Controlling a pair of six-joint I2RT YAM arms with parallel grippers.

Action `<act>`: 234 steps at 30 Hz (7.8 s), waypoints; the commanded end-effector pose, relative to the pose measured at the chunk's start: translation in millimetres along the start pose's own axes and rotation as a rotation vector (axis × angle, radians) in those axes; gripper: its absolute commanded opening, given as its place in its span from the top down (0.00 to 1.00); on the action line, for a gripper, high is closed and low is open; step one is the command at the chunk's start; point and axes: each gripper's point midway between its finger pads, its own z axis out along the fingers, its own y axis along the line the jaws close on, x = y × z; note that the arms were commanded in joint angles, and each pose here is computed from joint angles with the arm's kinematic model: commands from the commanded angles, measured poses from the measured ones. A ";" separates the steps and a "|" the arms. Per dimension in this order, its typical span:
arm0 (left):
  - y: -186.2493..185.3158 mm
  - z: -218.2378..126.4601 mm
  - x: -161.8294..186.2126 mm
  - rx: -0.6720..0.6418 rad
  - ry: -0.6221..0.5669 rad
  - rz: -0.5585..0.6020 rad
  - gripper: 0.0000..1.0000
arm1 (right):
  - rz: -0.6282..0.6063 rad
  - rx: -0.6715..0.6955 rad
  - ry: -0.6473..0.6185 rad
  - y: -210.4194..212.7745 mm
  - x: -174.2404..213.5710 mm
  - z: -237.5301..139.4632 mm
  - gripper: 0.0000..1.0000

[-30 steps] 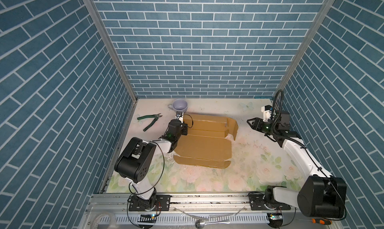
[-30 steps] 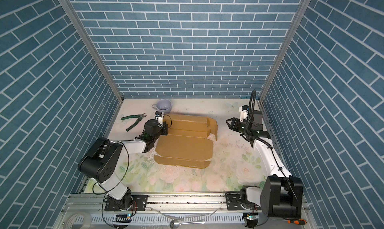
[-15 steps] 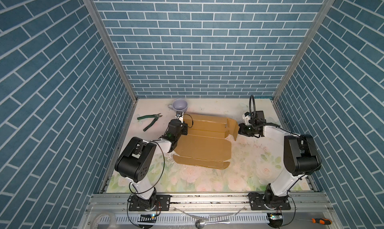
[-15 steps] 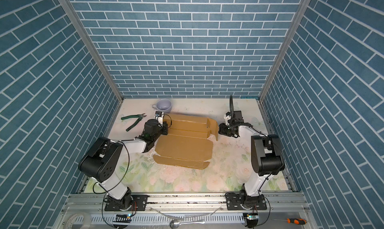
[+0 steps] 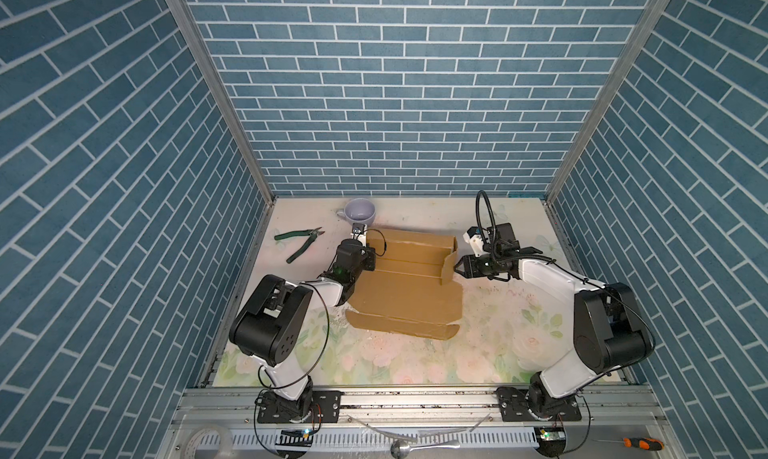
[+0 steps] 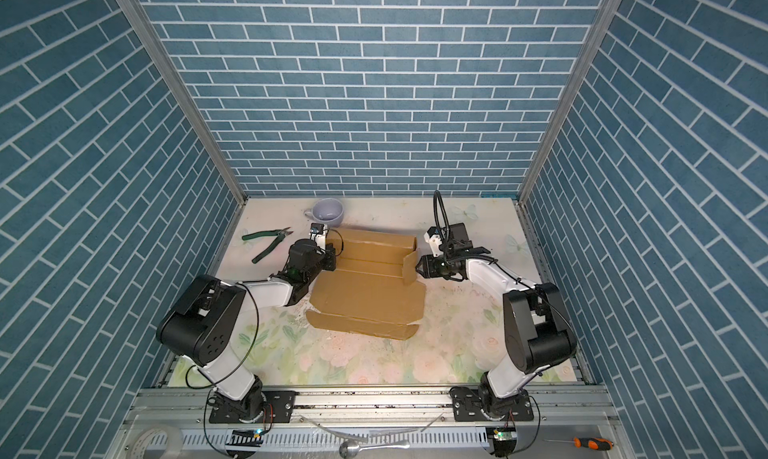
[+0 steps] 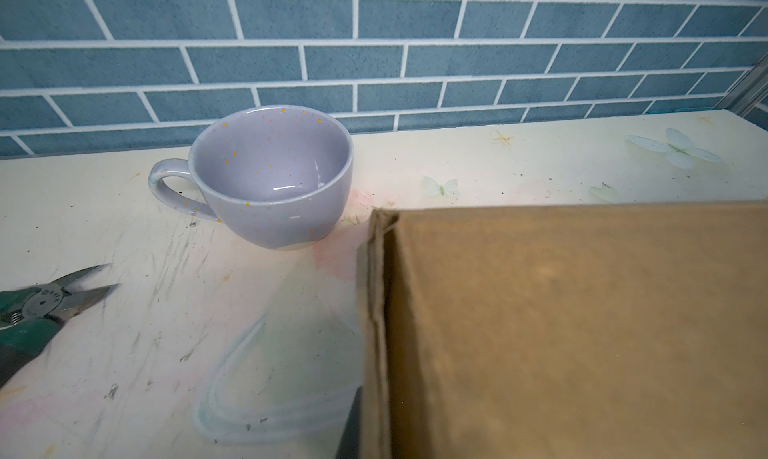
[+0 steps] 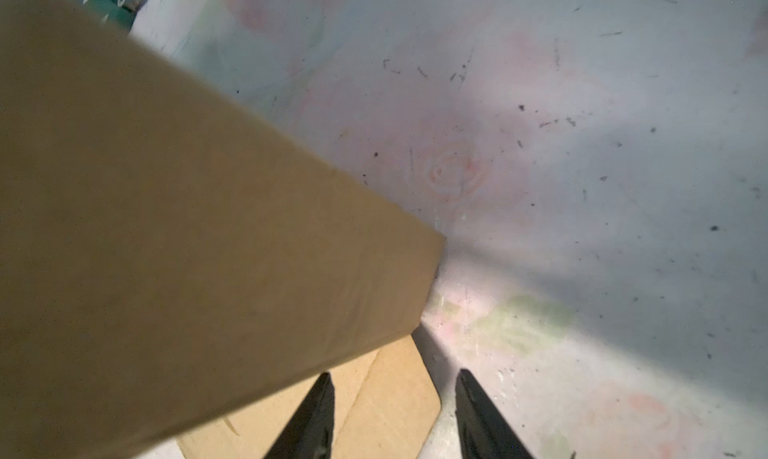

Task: Fold the paper box

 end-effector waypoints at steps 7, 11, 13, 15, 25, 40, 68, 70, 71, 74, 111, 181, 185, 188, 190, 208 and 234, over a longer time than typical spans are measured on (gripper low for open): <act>2.7 -0.9 23.6 -0.004 0.084 -0.012 1.00 | -0.145 0.083 -0.015 5.5 -6.6 -0.9 0.47; 1.8 0.5 24.9 0.001 0.087 -0.013 1.00 | -0.153 0.100 -0.140 4.9 -28.5 1.6 0.46; 0.4 1.3 25.4 0.008 0.090 -0.014 1.00 | -0.163 0.088 -0.208 8.0 -38.9 1.9 0.45; -0.7 2.4 27.0 0.014 0.099 -0.013 1.00 | -0.187 0.067 -0.269 12.9 -44.4 3.4 0.45; -13.4 9.4 31.8 0.089 0.156 0.002 1.00 | -0.307 0.104 -0.458 8.9 -61.6 8.7 0.44; -22.7 16.0 32.1 0.136 0.218 -0.013 1.00 | -0.253 0.255 -0.563 -24.5 -75.3 25.2 0.75; -17.7 4.3 36.7 0.088 0.229 -0.093 1.00 | -0.146 0.334 -0.528 -31.3 -50.9 51.3 0.66; -16.2 4.1 36.5 0.081 0.228 -0.092 1.00 | -0.136 0.365 -0.524 -37.1 -50.1 50.6 0.78; -15.4 4.1 36.3 0.075 0.230 -0.087 1.00 | -0.121 0.403 -0.521 -43.6 -49.7 48.4 0.89; -12.1 3.4 34.3 0.055 0.234 -0.074 1.00 | -0.103 0.470 -0.526 -53.8 -48.9 41.8 1.00; -11.1 0.0 32.5 0.032 0.275 -0.082 1.00 | -0.105 0.354 -0.591 -23.9 -74.7 5.3 0.56; -47.4 -119.8 -54.5 0.347 0.418 -0.071 0.22 | -0.153 0.243 0.356 10.9 -24.5 -8.6 1.00; -51.5 -107.4 -56.0 0.366 0.413 -0.078 0.22 | -0.245 0.263 0.390 13.9 -37.5 14.1 0.96; -52.1 -97.9 -55.1 0.366 0.418 -0.083 0.22 | -0.279 0.303 0.421 8.9 -41.8 28.5 0.89; -52.8 -93.9 -54.8 0.369 0.417 -0.087 0.22 | -0.275 0.306 0.409 8.2 -46.9 35.3 0.79; -62.0 -62.6 -60.2 0.411 0.446 -0.058 0.22 | -0.207 0.199 0.273 42.0 -72.2 41.6 0.49; -45.6 11.7 35.0 0.316 0.619 0.131 0.28 | -0.293 0.242 0.231 19.0 -58.9 102.6 0.56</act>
